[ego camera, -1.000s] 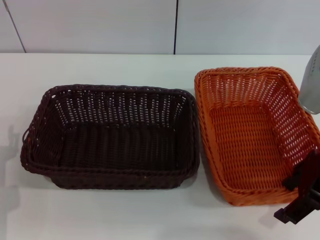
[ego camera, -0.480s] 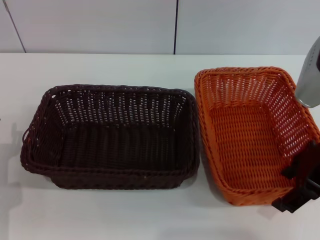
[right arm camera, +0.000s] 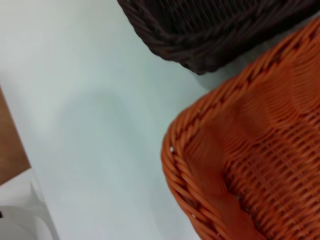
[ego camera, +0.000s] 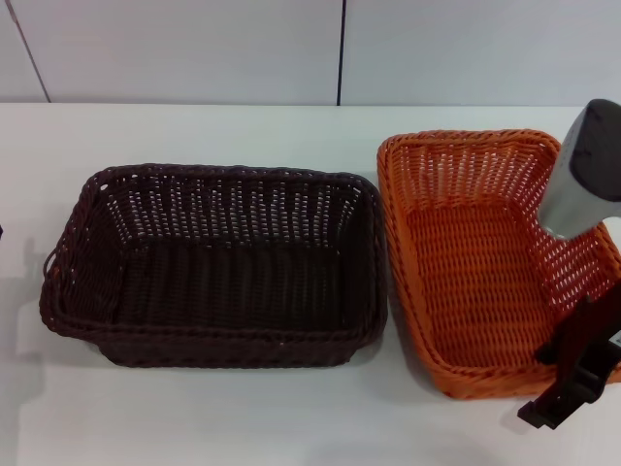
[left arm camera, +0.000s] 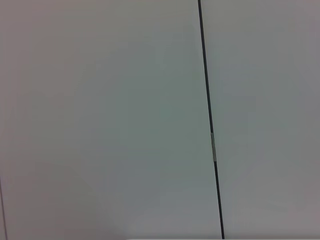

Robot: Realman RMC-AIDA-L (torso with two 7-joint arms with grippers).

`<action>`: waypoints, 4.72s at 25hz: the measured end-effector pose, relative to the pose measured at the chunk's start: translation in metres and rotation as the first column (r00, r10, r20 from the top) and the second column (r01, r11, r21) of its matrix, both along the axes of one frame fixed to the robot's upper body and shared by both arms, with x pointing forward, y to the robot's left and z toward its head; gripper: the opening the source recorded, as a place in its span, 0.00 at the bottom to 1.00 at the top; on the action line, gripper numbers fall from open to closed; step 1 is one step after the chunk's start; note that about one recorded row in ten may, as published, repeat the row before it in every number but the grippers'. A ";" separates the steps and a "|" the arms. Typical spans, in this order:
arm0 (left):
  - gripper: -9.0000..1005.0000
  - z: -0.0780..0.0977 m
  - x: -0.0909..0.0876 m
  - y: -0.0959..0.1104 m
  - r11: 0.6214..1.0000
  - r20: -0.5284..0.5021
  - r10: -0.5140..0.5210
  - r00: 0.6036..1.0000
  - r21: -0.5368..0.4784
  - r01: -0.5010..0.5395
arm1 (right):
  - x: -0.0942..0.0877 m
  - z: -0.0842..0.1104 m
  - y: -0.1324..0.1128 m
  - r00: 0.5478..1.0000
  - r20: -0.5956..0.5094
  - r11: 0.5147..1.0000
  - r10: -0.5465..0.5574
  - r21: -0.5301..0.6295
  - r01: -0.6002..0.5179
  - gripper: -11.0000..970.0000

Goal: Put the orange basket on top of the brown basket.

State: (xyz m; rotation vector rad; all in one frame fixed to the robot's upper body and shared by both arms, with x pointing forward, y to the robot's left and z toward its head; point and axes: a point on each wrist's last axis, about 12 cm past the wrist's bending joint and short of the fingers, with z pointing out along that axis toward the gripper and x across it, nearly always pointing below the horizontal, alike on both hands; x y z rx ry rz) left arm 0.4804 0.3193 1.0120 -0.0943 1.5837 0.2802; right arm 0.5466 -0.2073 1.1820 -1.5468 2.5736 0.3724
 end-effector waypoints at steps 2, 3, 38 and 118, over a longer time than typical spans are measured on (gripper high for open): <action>0.76 0.000 0.000 0.000 1.000 0.000 0.000 1.000 0.000 0.000 | 0.001 -0.004 0.002 1.000 0.004 1.000 0.001 -0.009 -0.001 0.82; 0.76 0.000 0.000 0.000 1.000 0.000 0.000 1.000 0.000 0.000 | 0.001 -0.006 0.002 1.000 0.007 1.000 0.003 -0.014 -0.003 0.82; 0.76 0.000 -0.003 0.003 1.000 0.006 0.002 1.000 0.016 -0.002 | 0.008 0.060 0.027 0.928 0.371 0.996 -0.031 -0.064 0.059 0.17; 0.76 0.003 0.010 -0.010 0.998 0.025 -0.056 0.998 -0.005 0.057 | -0.114 0.017 0.151 -0.025 0.567 0.363 0.823 -0.561 -0.744 0.70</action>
